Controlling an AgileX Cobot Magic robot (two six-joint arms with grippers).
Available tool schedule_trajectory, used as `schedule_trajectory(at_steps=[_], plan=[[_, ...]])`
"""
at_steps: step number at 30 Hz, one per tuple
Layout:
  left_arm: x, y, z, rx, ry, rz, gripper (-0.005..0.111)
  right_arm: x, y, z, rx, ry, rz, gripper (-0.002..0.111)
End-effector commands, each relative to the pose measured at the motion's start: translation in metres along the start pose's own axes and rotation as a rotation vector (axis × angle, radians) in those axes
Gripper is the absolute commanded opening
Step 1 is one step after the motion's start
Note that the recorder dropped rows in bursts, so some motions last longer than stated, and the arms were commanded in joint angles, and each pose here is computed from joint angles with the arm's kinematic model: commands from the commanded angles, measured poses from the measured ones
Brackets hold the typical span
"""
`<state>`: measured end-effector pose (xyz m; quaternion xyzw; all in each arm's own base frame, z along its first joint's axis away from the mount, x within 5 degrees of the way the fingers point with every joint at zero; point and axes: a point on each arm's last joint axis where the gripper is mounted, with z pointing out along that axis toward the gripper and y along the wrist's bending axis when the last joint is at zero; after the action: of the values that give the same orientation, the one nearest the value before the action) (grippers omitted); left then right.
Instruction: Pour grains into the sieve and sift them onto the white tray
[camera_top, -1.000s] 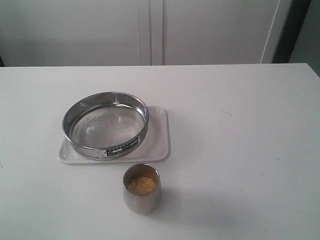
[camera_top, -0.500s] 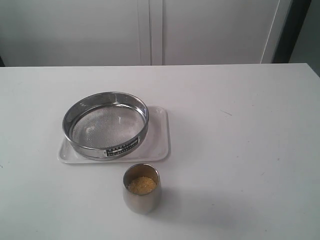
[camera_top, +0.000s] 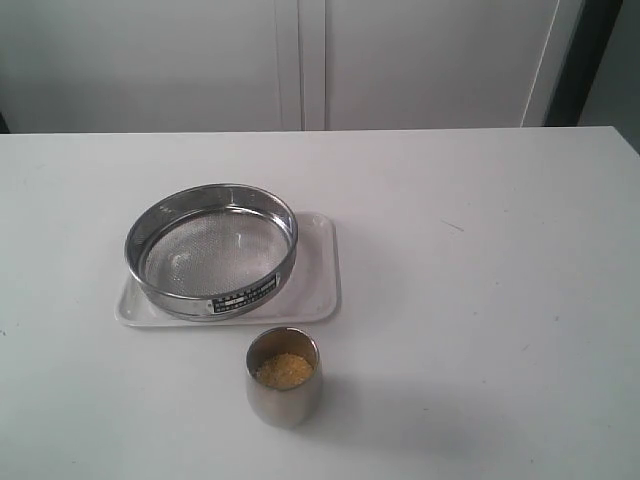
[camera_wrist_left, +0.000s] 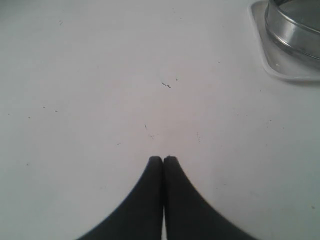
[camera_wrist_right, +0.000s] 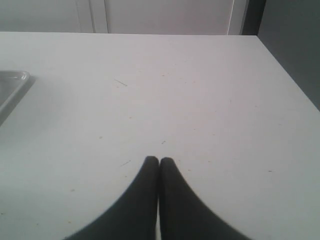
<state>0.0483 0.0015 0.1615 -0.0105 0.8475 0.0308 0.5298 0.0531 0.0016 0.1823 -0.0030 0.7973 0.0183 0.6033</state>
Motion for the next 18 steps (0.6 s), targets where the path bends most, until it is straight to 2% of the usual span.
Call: schedule_trajectory(at_steps=[1,6,18], plan=[[0.004,0.000,0.001,0.004,0.016,-0.013,0.000,0.001,0.000,0.000,0.003,-0.013,-0.011,0.000],[0.004,0.000,0.001,0.004,0.016,-0.013,0.000,-0.004,-0.001,0.000,0.015,-0.063,-0.051,0.000],[0.004,0.000,0.001,0.004,0.016,-0.013,0.000,-0.041,0.002,-0.010,-0.013,-0.492,-0.052,0.000]])
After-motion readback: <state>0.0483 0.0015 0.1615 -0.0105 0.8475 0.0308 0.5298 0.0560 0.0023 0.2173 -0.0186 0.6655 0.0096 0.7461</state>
